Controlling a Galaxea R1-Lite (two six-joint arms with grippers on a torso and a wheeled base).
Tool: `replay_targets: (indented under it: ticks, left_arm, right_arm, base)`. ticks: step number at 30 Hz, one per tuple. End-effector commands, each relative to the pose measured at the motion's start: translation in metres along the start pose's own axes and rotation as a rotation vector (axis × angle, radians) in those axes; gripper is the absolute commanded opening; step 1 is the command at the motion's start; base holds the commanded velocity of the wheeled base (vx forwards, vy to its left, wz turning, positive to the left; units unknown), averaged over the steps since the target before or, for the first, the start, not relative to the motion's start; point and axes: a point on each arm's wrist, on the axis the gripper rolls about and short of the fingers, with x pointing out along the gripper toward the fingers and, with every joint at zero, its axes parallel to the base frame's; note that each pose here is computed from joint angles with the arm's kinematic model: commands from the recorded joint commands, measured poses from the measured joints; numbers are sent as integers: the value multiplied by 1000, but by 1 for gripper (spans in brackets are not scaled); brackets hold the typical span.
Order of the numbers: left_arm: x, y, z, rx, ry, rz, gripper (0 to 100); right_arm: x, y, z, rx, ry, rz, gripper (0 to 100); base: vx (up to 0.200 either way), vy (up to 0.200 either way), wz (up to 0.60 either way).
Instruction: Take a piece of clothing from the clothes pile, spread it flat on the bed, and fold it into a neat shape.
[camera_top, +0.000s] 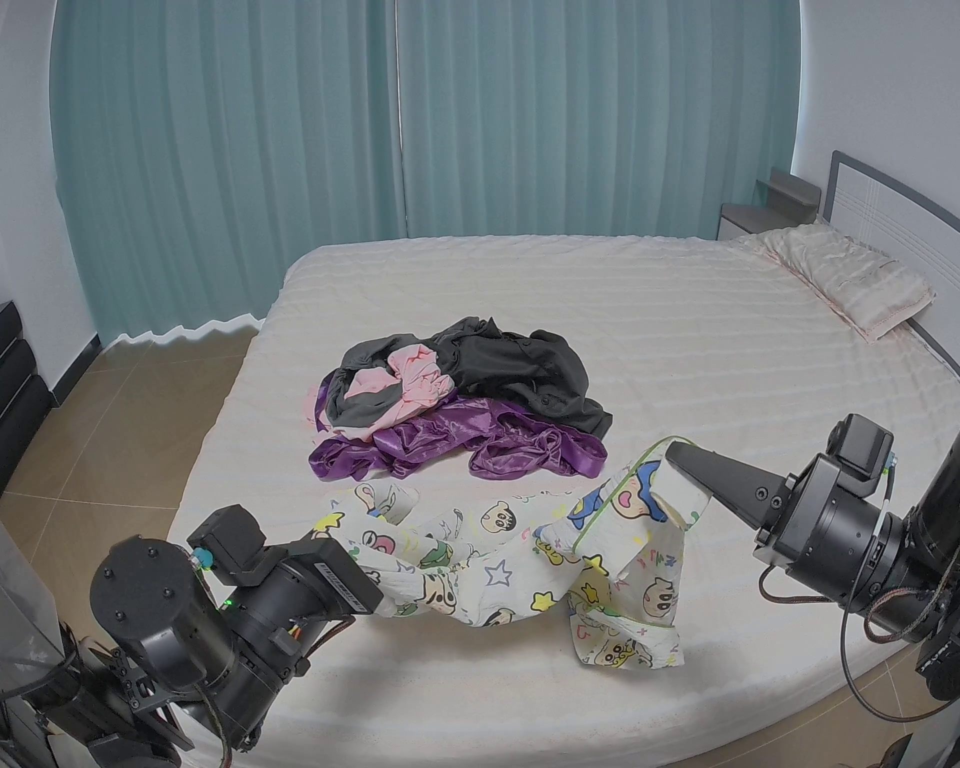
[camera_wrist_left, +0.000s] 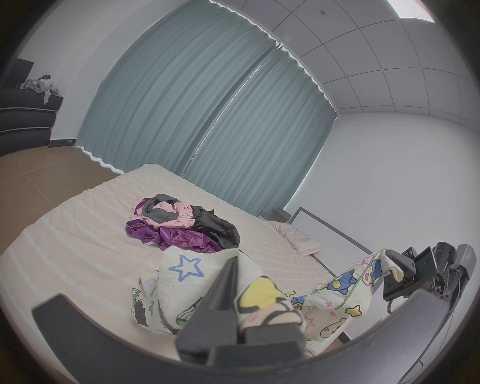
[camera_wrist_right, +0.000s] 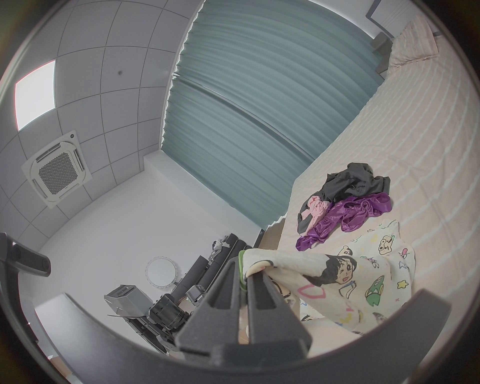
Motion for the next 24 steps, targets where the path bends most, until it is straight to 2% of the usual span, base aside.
replay_targets:
  ticks: [1, 24]
  left_arm:
    - [0, -1, 1, -5, -9, -9, 0]
    - [0, -2, 5, -12, -27, -11, 0]
  right_arm:
    - [0, -1, 1, 1, -4, -3, 0]
    - [0, -2, 6, -4, -32, -14, 0]
  base:
    - [0, -200, 0]
    - [0, -200, 0]
